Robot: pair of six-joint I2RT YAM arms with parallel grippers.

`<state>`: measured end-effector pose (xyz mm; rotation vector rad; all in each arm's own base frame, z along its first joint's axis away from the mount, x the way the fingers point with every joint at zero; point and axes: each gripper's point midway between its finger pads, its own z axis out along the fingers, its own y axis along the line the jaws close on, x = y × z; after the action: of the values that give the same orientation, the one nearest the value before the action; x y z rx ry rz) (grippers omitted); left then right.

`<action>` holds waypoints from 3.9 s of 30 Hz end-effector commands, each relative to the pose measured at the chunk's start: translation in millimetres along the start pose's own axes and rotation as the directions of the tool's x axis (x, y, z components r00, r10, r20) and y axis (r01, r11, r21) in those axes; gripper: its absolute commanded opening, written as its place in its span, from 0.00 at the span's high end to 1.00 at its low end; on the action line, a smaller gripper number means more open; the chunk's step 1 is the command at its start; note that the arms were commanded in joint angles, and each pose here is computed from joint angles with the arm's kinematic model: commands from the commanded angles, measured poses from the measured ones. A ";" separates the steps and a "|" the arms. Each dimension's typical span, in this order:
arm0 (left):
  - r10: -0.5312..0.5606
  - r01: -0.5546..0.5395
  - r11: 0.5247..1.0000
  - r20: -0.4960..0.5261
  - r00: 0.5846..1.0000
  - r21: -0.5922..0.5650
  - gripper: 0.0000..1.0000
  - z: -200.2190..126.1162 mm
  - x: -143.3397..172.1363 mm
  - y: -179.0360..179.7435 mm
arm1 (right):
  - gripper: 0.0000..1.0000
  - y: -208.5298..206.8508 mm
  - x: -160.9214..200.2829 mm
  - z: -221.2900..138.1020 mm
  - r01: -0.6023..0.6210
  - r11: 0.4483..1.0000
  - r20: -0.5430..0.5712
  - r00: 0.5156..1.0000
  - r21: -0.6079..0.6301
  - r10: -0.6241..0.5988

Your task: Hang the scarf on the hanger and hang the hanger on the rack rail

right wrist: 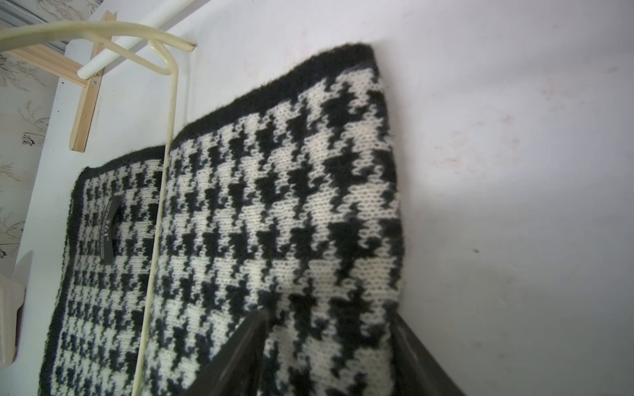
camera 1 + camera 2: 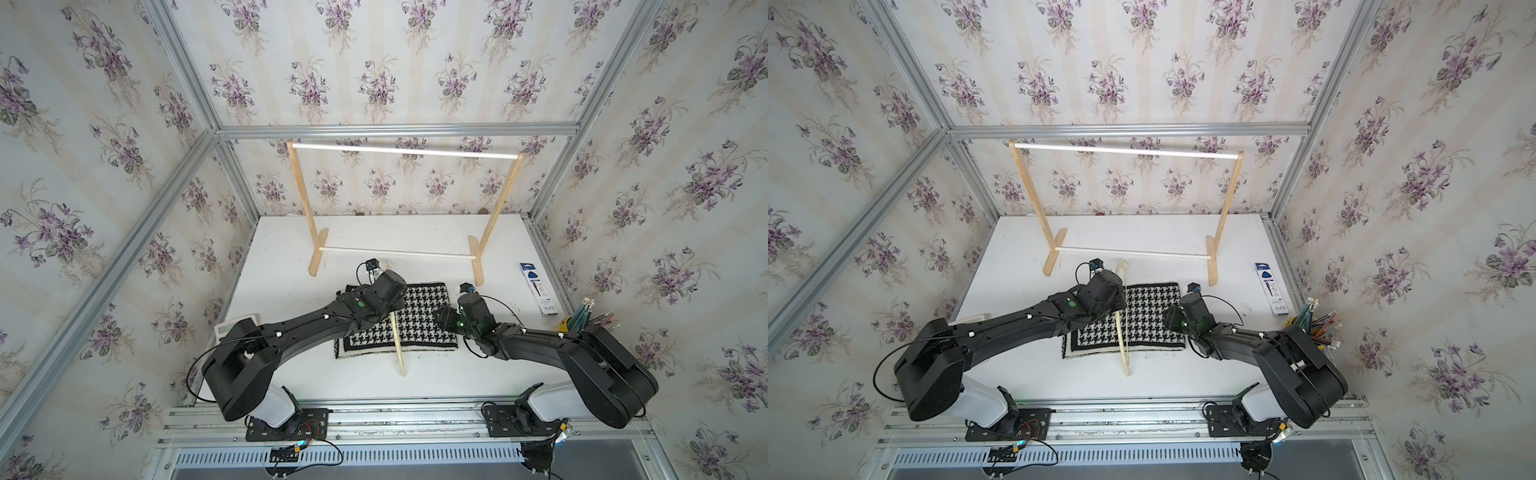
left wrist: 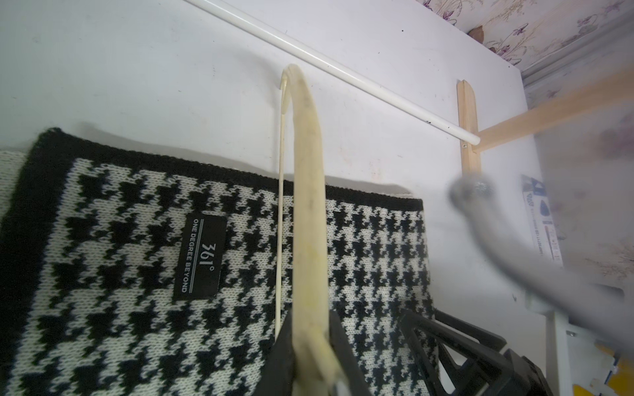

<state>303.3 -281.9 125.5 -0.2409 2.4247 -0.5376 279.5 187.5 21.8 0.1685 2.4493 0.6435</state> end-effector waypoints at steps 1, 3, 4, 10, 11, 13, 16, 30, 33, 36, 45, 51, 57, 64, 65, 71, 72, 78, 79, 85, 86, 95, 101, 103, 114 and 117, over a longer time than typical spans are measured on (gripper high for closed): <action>0.024 -0.025 0.999 -0.026 0.999 -0.032 1.00 0.7 5.6 7.3 | 0.45 -15.2 27.1 1.7 -0.012 0.999 -0.103 0.995 0.050 0.017; 0.024 -0.025 0.999 -0.026 0.999 -0.032 1.00 0.4 5.5 7.3 | 0.55 -14.8 26.7 2.1 -0.013 0.999 -0.101 0.995 0.048 0.017; 0.024 -0.025 0.999 -0.025 0.999 -0.032 1.00 0.2 5.4 7.3 | 0.60 -14.0 26.5 1.9 -0.012 0.999 -0.099 0.995 0.046 0.016; 0.026 -0.027 0.999 -0.027 0.999 -0.038 1.00 0.8 6.2 9.0 | 0.65 -12.6 21.8 -3.1 -0.010 0.999 -0.079 0.997 0.045 0.013; 0.026 -0.027 0.999 -0.027 0.999 -0.038 1.00 0.8 6.2 9.1 | 0.69 -12.6 21.1 -4.3 -0.009 0.999 -0.074 0.997 0.046 0.012; 0.026 -0.027 0.999 -0.027 0.999 -0.038 1.00 0.8 6.2 9.1 | 0.84 -11.8 18.3 -6.9 -0.006 0.999 -0.060 0.998 0.042 0.008; 0.028 -0.029 0.999 -0.029 0.999 -0.039 1.00 1.4 6.8 9.3 | 1.00 -1.9 9.6 -10.5 0.007 1.000 -0.029 1.000 0.001 -0.007; 0.029 -0.030 0.999 -0.034 0.999 -0.039 1.00 2.7 8.6 9.6 | 1.00 102.9 -7.9 -17.6 0.061 0.859 0.019 0.998 -0.509 -0.059; 0.031 -0.032 0.999 -0.032 0.999 -0.031 1.00 2.3 7.7 7.7 | 1.00 119.0 -4.0 -19.7 0.060 0.791 0.014 0.998 -0.608 -0.065; 0.029 -0.030 0.999 -0.036 0.999 -0.012 1.00 2.4 7.8 3.8 | 1.00 133.5 -3.8 -23.3 0.051 0.720 0.013 0.998 -0.692 -0.058; 0.031 -0.030 0.999 -0.039 0.999 0.019 1.00 3.2 6.8 -4.3 | 1.00 163.2 -5.5 -21.8 -0.031 0.531 -0.044 0.999 -0.847 -0.011; 0.031 -0.029 0.998 -0.034 0.999 0.049 1.00 0.9 2.9 -13.0 | 1.00 169.5 0.2 -6.6 -0.034 0.533 -0.064 0.997 -0.846 -0.039; 0.036 -0.033 0.997 -0.033 0.999 0.075 1.00 0.9 0.7 -21.0 | 1.00 187.1 7.4 13.7 0.003 0.559 -0.070 0.992 -0.829 -0.109; 0.037 -0.034 0.996 -0.040 0.999 0.082 1.00 3.9 2.5 -22.6 | 1.00 199.3 15.5 33.3 -0.005 0.558 -0.098 0.986 -0.830 -0.138; 0.038 -0.034 0.996 -0.042 0.998 0.082 1.00 4.2 3.3 -22.7 | 1.00 201.6 16.1 35.5 -0.005 0.555 -0.100 0.985 -0.832 -0.142; 0.037 -0.033 0.996 -0.042 0.998 0.086 1.00 5.5 3.5 -23.2 | 0.98 211.6 20.5 47.8 -0.005 0.545 -0.108 0.982 -0.838 -0.158; 0.037 -0.033 0.996 -0.042 0.998 0.086 1.00 5.5 3.5 -23.2 | 0.95 213.0 19.5 48.3 -0.002 0.542 -0.103 0.982 -0.841 -0.157; 0.040 -0.036 0.996 -0.043 0.998 0.086 1.00 6.2 3.7 -23.4 | 0.48 217.2 16.5 52.1 0.005 0.539 -0.089 0.985 -0.842 -0.149; 0.040 -0.037 0.996 -0.044 0.998 0.084 1.00 6.4 4.0 -22.8 | 0.37 215.9 17.2 52.6 0.004 0.544 -0.091 0.985 -0.839 -0.147; 0.041 -0.038 0.996 -0.041 0.998 0.085 1.00 5.1 3.3 -23.1 | 0.16 210.1 18.1 46.3 0.020 0.561 -0.075 0.986 -0.827 -0.147; 0.042 -0.038 0.996 -0.039 0.998 0.086 1.00 4.8 2.7 -23.2 | 0.16 209.4 17.6 44.7 0.028 0.566 -0.069 0.986 -0.824 -0.149; 0.051 -0.049 0.996 -0.026 0.998 0.073 1.00 2.5 0.2 -20.4 | 0.17 177.7 21.0 48.0 0.109 0.722 -0.044 0.981 -0.683 -0.189; 0.059 -0.058 0.997 -0.015 0.998 0.056 1.00 3.8 -0.5 -16.5 | 0.18 152.3 22.0 47.4 0.153 0.798 -0.017 0.980 -0.582 -0.200; 0.061 -0.061 0.997 -0.011 0.998 0.047 1.00 4.9 -0.9 -14.8 | 0.18 145.8 21.9 49.0 0.165 0.816 -0.009 0.979 -0.554 -0.204; 0.074 -0.074 0.997 0.000 0.997 0.020 1.00 7.4 -3.1 -9.5 | 0.99 137.1 25.9 66.2 0.142 0.836 -0.026 0.983 -0.530 -0.183; 0.072 -0.072 0.997 0.003 0.997 0.018 1.00 7.5 -4.6 -9.0 | 1.00 136.7 20.9 63.5 0.182 0.840 0.003 0.978 -0.511 -0.209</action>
<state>311.3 -307.0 136.2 -0.1524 2.3923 -0.6402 298.7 350.6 58.6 -0.2773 2.1184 1.3143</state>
